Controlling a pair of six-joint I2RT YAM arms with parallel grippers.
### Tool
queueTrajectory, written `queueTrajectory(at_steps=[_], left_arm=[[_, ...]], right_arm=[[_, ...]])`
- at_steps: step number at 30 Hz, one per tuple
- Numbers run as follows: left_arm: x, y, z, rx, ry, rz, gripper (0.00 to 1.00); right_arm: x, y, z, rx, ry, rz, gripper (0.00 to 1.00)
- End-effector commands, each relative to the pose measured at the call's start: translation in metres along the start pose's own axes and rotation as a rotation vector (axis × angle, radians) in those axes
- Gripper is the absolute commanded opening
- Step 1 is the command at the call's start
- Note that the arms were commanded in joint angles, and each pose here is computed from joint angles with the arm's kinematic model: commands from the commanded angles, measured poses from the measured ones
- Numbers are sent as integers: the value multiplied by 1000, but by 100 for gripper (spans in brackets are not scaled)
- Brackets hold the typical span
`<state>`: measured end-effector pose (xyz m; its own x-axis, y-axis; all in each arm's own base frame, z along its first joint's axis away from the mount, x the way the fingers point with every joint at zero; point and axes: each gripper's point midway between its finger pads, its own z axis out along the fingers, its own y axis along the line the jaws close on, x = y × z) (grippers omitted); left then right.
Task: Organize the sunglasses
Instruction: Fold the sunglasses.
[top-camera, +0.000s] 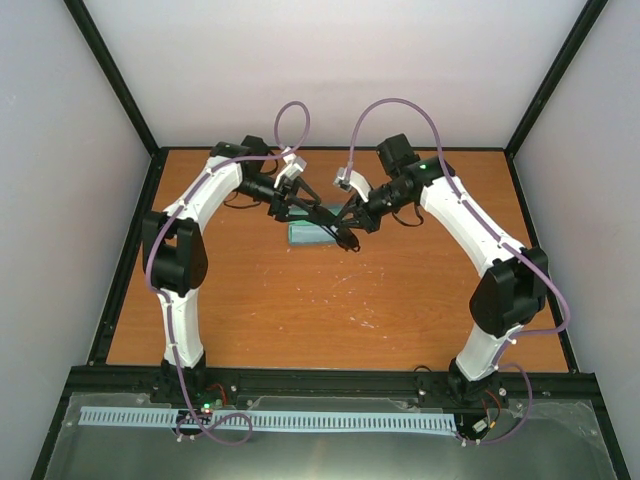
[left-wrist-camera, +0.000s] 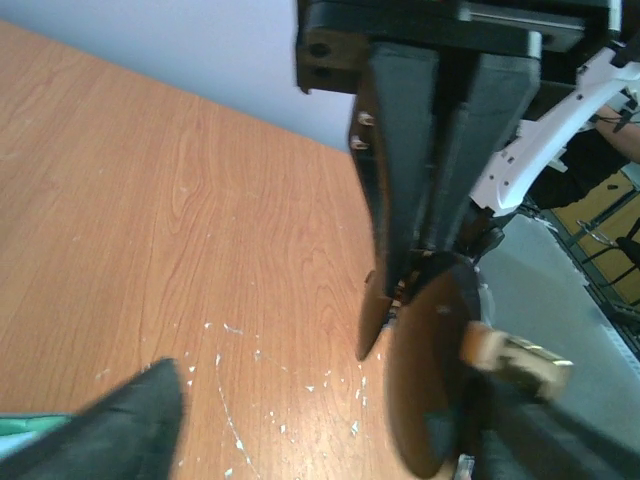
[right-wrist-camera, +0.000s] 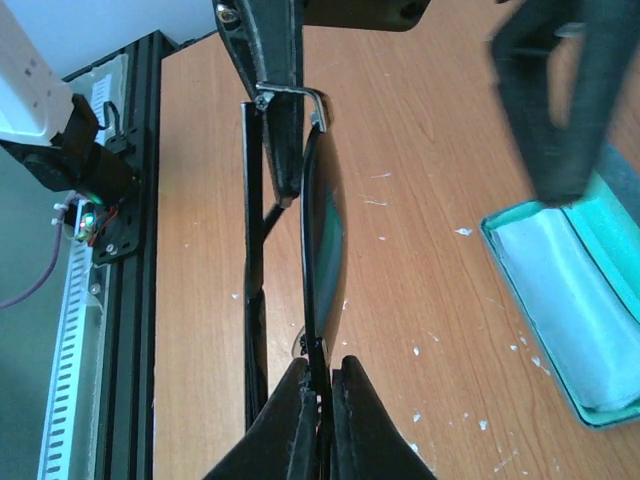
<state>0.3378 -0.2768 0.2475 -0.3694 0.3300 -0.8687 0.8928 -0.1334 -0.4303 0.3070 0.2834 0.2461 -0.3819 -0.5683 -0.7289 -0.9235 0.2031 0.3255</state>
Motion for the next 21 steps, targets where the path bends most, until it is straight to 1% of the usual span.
queueTrajectory(at_steps=[1, 2, 6, 11, 14, 17, 21], left_arm=[[-15, -8, -5, -9, -17, 50, 97], [-15, -6, -8, -19, -21, 46, 99], [-17, 5, -26, -68, -41, 37, 100], [-12, 26, -58, -173, -39, 26, 100], [-11, 38, -77, -235, -42, 15, 100], [-11, 46, -92, -273, -55, 6, 100], [-11, 51, -100, -291, -64, -10, 100]], right_arm=[[6, -10, 3, 38, 47, -37, 3], [7, -11, 4, 39, 51, -36, 3], [10, -21, 5, 77, 76, -43, 3], [10, -53, -1, 246, 126, -84, 3], [5, -71, -2, 347, 150, -134, 3], [2, -80, 5, 393, 180, -194, 3], [-3, -85, 23, 436, 223, -273, 3]])
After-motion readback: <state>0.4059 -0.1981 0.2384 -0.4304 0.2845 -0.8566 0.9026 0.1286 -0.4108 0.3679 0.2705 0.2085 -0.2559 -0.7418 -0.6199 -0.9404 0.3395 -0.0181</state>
